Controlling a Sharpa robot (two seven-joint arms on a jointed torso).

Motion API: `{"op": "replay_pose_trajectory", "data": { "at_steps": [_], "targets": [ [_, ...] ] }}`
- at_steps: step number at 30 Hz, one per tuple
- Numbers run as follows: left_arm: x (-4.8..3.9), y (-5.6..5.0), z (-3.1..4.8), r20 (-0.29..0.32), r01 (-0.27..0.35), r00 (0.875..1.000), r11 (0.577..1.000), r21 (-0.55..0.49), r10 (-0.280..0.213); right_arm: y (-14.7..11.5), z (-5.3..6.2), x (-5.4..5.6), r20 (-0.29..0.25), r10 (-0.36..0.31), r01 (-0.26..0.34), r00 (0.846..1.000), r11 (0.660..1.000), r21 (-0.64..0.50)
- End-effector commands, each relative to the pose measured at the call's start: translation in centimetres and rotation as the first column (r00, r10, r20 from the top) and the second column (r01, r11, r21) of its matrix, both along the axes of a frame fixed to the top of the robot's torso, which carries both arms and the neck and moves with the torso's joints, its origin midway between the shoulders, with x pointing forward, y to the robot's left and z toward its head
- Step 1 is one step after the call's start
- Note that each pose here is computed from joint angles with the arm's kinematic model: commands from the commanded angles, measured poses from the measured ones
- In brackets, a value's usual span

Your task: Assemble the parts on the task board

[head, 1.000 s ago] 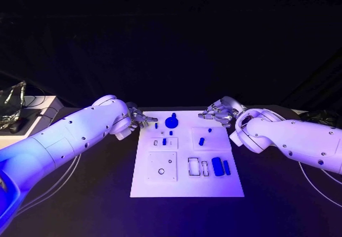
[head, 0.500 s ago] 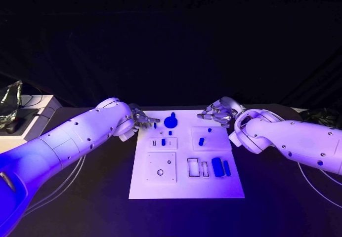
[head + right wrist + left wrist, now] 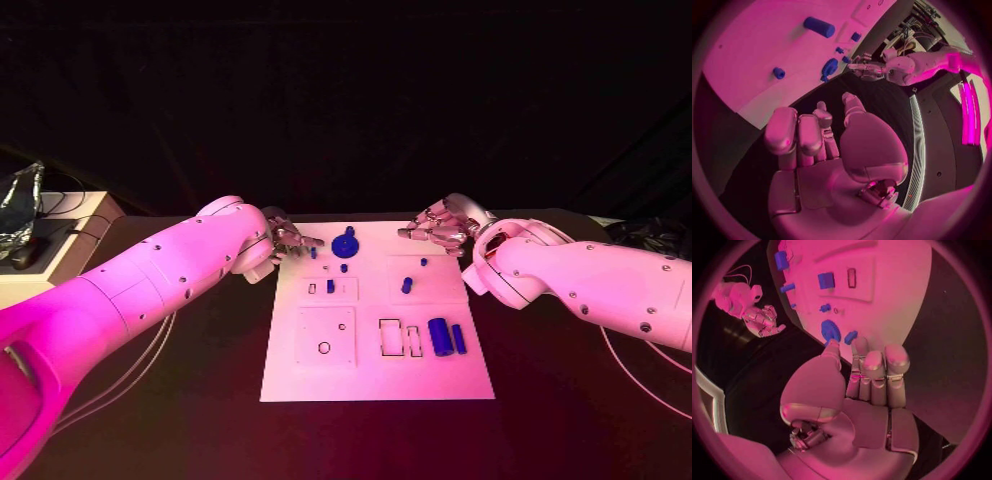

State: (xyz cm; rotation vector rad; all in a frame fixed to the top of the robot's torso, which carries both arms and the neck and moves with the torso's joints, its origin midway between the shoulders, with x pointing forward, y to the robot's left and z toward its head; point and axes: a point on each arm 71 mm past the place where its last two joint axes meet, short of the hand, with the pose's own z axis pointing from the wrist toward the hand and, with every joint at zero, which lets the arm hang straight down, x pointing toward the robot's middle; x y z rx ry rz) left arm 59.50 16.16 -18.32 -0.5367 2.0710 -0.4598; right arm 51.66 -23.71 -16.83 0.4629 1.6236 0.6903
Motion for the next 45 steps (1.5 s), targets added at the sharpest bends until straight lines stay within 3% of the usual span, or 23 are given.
{"op": "replay_pose_trajectory", "data": {
  "at_steps": [1, 21, 45],
  "targets": [
    [0.06, -0.32, 0.14, 0.008, 0.007, 1.0, 1.0, -0.019, -0.007, 0.13, 0.11, -0.01, 0.011, 0.013, -0.013, 1.0, 1.0, -0.006],
    [0.14, -0.29, -0.16, -0.008, 0.0, 1.0, 1.0, -0.024, 0.0, 0.17, 0.16, -0.06, 0.011, 0.015, -0.015, 1.0, 1.0, -0.006],
    [0.06, -0.77, -0.39, -0.029, 0.028, 0.999, 0.999, -0.04, -0.029, 0.36, 0.15, 0.03, 0.011, 0.019, -0.018, 1.0, 1.0, -0.007]
  ]
}}
